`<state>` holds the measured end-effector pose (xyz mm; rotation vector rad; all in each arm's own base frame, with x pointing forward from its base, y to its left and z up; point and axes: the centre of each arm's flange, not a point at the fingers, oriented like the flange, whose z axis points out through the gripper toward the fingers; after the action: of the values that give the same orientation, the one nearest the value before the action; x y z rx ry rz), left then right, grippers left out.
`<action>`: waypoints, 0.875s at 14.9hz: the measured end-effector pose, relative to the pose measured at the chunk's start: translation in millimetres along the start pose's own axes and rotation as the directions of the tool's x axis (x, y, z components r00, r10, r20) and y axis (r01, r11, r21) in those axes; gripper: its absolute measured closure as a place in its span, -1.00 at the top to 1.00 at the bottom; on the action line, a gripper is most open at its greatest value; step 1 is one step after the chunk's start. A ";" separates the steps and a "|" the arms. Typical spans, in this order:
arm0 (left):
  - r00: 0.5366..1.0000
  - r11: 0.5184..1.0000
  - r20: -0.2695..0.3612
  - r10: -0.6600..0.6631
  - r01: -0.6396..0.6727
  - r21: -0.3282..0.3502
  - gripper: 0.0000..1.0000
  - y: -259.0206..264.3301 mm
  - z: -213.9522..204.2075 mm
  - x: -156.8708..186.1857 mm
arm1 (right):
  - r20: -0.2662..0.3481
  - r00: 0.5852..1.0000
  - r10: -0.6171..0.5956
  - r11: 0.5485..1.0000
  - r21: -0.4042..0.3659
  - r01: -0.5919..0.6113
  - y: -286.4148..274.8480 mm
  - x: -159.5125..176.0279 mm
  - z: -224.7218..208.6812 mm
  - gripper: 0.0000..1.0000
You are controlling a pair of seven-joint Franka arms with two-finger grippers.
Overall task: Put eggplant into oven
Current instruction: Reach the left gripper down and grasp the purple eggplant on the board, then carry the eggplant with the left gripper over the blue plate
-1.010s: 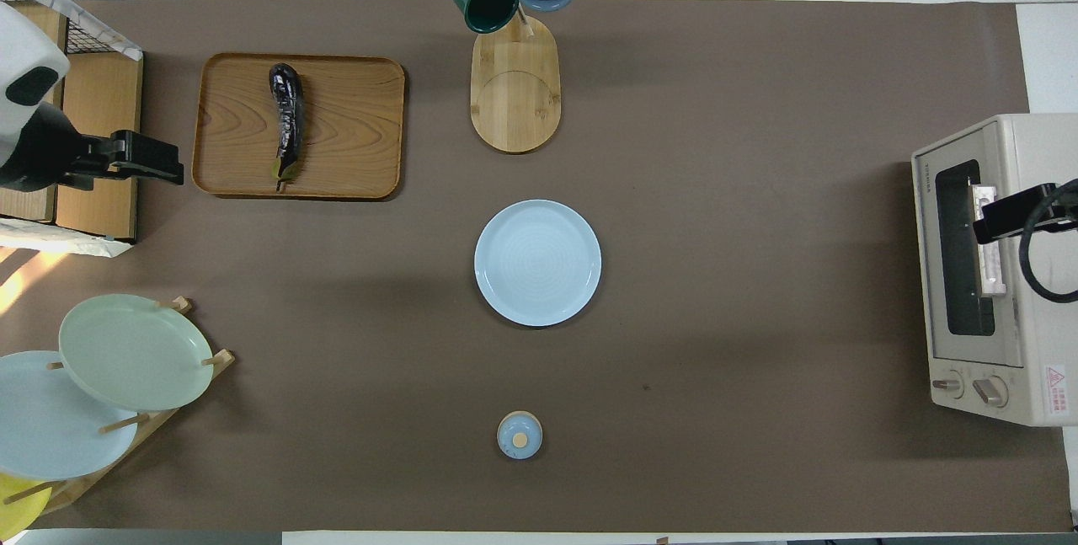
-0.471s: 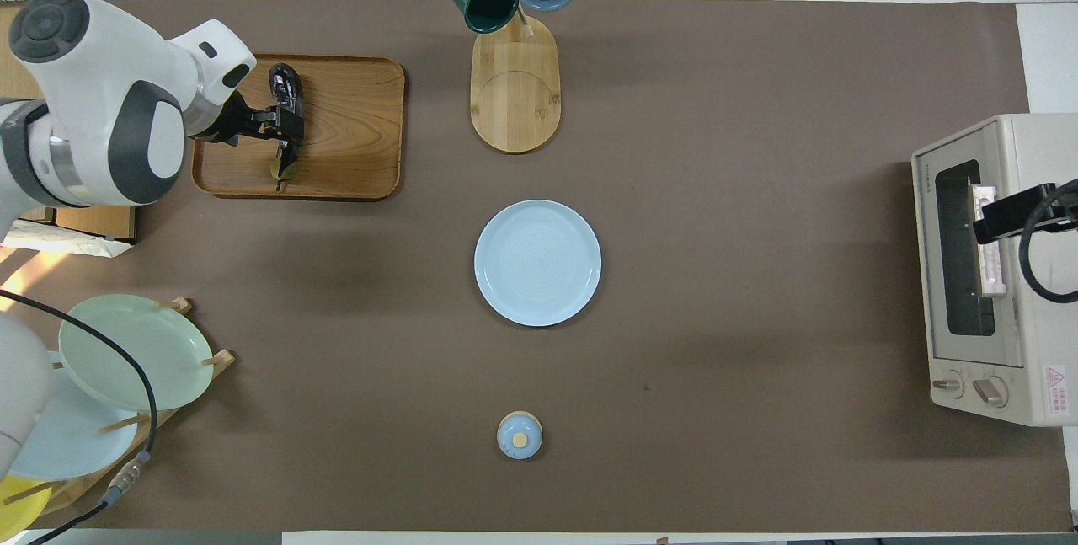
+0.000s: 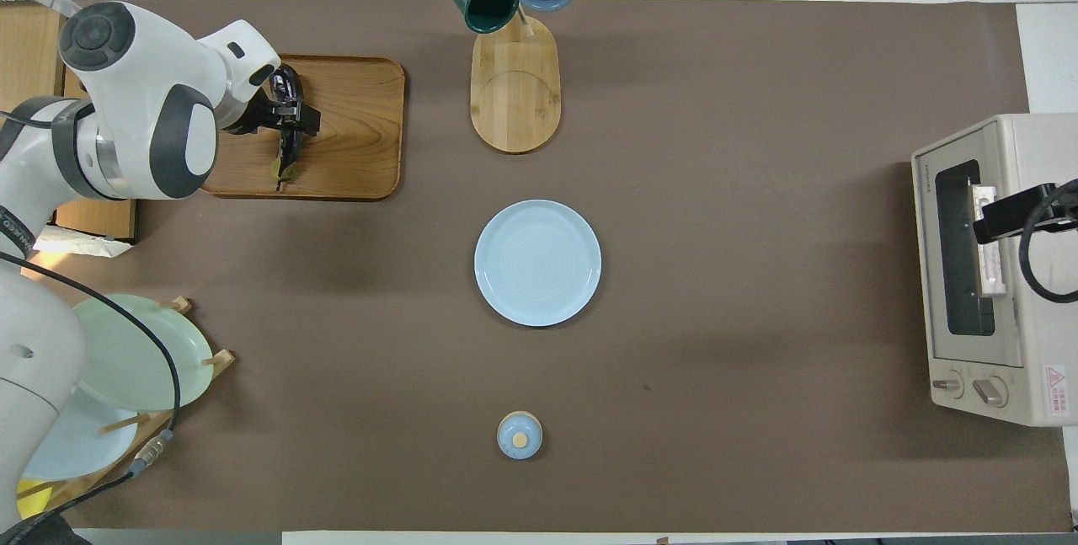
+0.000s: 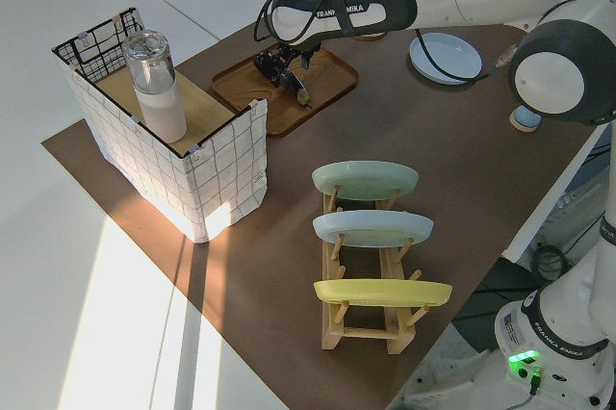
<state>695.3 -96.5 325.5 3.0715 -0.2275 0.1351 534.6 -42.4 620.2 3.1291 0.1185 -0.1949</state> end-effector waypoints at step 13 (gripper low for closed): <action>0.999 0.999 0.001 0.033 -0.033 0.000 0.57 -0.3 11.9 -5.1 | 0.000 1.000 0.000 1.000 0.000 0.000 0.0 0.0 0.0 1.00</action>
<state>691.2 -96.2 313.2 3.0690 -0.2791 0.1345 534.6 -42.4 620.2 3.1291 0.1185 -0.1949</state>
